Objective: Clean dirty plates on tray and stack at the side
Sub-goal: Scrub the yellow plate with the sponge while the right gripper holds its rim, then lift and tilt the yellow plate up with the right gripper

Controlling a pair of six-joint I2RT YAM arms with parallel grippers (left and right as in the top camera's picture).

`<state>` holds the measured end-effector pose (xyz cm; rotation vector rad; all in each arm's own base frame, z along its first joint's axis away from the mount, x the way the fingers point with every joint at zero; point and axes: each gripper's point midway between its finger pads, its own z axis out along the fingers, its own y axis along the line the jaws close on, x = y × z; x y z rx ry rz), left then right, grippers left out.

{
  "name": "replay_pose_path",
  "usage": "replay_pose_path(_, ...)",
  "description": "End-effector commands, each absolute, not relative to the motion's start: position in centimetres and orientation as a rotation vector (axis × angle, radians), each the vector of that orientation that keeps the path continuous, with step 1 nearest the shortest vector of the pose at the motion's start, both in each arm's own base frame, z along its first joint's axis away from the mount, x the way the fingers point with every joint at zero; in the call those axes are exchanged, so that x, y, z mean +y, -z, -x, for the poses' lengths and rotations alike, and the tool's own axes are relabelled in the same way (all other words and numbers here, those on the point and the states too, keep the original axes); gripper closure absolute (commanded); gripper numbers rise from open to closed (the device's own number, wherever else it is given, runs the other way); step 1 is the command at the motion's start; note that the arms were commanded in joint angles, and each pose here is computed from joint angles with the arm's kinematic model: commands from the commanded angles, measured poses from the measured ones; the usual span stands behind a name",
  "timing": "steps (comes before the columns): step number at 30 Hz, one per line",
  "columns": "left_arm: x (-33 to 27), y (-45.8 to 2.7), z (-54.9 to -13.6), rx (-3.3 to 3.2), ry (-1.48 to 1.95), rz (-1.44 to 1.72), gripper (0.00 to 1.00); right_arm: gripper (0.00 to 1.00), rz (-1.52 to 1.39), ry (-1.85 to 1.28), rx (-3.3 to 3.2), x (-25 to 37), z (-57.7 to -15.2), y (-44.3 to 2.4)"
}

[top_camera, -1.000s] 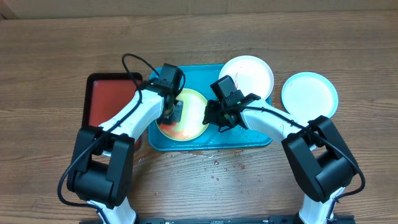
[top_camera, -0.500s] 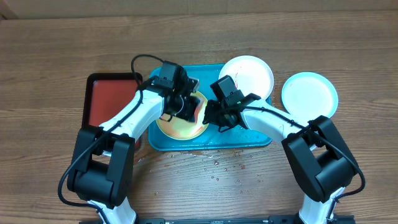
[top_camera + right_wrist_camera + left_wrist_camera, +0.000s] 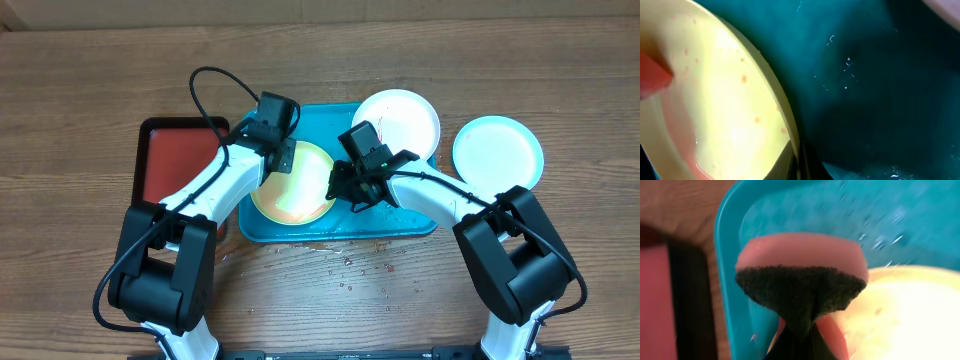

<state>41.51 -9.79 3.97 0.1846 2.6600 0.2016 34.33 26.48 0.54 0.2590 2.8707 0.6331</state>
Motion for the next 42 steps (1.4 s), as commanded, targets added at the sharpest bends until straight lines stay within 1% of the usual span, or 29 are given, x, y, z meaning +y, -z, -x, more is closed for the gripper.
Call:
replay_pose_path(1,-9.2,-3.0,-40.1,2.725,-0.245,-0.113,0.96,0.96,-0.265,-0.593,2.894,26.1,-33.8,0.5)
replay_pose_path(7,-12.9,-1.1,-33.7,3.009,0.119,-0.270,0.96,0.96,-0.266,-0.593,2.893,26.1,-33.8,0.5)
replay_pose_path(10,-15.7,-1.5,-31.1,3.068,0.416,-0.425,0.96,0.96,-0.266,-0.594,2.893,26.1,-33.9,0.5)
replay_pose_path(12,-17.8,-2.3,-30.1,3.041,0.636,-0.518,0.96,0.96,-0.265,-0.597,2.889,26.1,-33.9,0.4)
replay_pose_path(14,-19.3,-3.0,-30.2,2.984,0.769,-0.560,0.96,0.96,-0.265,-0.597,2.889,26.1,-33.9,0.4)
replay_pose_path(16,-19.7,-3.2,-31.5,2.924,0.768,-0.568,0.96,0.96,-0.265,-0.597,2.890,26.1,-33.9,0.4)
replay_pose_path(19,-19.5,-3.3,-35.1,2.812,0.650,-0.513,0.96,0.96,-0.265,-0.595,2.893,26.1,-33.8,0.5)
replay_pose_path(22,-16.6,-3.5,-39.4,2.764,0.391,-0.205,0.96,0.96,-0.267,-0.591,2.898,26.0,-33.7,0.5)
replay_pose_path(24,-14.5,-4.3,-41.3,2.729,0.272,-0.040,0.96,0.96,-0.268,-0.587,2.902,25.9,-33.7,0.6)
replay_pose_path(27,-13.0,-6.7,-43.0,2.709,0.235,0.038,0.96,0.96,-0.269,-0.582,2.908,25.9,-33.5,0.6)
replay_pose_path(29,-11.9,-8.7,-43.5,2.727,0.221,0.075,0.96,0.96,-0.268,-0.585,2.903,25.9,-33.6,0.6)
replay_pose_path(32,-9.9,-11.6,-42.9,2.791,0.195,0.175,0.96,0.96,-0.260,-0.596,2.890,26.1,-33.9,0.0)
replay_pose_path(36,-7.7,-14.6,-41.5,2.861,0.164,0.268,0.96,0.96,-0.150,-0.575,2.807,26.4,-35.0,-2.7)
replay_pose_path(42,-6.9,-14.9,-40.4,2.906,0.146,0.297,0.96,0.96,-0.050,-0.265,2.631,24.1,-36.6,-7.7)
